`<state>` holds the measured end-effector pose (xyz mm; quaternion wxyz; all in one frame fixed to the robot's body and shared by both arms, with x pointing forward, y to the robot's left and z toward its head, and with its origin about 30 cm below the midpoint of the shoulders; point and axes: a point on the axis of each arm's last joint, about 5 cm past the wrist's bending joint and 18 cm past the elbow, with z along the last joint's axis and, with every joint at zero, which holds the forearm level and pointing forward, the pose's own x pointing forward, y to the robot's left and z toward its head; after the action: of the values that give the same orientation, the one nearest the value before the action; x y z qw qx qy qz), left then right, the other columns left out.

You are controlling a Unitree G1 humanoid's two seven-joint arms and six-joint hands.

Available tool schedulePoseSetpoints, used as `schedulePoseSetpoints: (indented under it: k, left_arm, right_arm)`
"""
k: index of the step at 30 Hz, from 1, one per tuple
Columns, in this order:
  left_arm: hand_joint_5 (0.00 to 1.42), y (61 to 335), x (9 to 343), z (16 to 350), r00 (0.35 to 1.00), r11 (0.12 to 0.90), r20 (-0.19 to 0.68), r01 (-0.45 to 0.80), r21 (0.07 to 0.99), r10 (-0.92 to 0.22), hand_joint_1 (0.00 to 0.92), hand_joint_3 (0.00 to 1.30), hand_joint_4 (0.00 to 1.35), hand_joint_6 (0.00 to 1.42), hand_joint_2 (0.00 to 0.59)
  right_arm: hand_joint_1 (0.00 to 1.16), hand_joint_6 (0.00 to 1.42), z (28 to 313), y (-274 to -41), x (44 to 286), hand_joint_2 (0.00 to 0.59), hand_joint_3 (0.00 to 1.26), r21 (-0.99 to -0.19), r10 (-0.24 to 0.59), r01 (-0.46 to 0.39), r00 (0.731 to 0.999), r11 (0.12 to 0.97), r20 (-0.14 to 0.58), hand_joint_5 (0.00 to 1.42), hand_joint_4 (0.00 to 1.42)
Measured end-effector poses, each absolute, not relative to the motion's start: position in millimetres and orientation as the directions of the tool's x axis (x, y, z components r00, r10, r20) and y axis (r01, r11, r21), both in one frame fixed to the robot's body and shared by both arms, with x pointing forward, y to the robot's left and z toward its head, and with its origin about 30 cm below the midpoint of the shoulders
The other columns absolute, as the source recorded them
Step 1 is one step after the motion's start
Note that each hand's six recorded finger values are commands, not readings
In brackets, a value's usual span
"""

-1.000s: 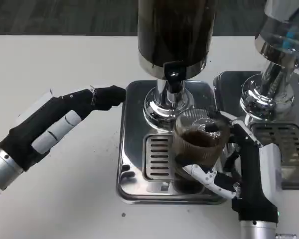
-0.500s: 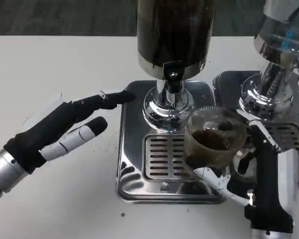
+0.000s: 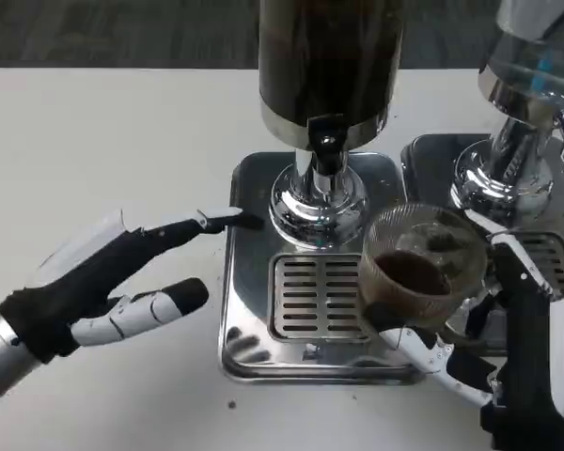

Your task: Grasp the cup under the faucet to collect the drink, then remove the cup.

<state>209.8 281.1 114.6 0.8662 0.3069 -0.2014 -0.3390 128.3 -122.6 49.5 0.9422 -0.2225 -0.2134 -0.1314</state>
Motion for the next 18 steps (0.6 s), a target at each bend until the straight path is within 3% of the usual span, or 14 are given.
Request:
schedulePoseSetpoints:
  k: [18]
  left_arm:
    - [0.12,277.7,195.2,118.7,0.612,0.503,0.135,0.482,0.717,-0.779,0.000,0.23,0.13,0.14,0.173]
  right_arm:
    - [0.74,1.26,62.6,-123.7,108.9,0.214,0.62,-0.345,-0.124,0.316,0.869,0.883,0.478,0.94,0.74]
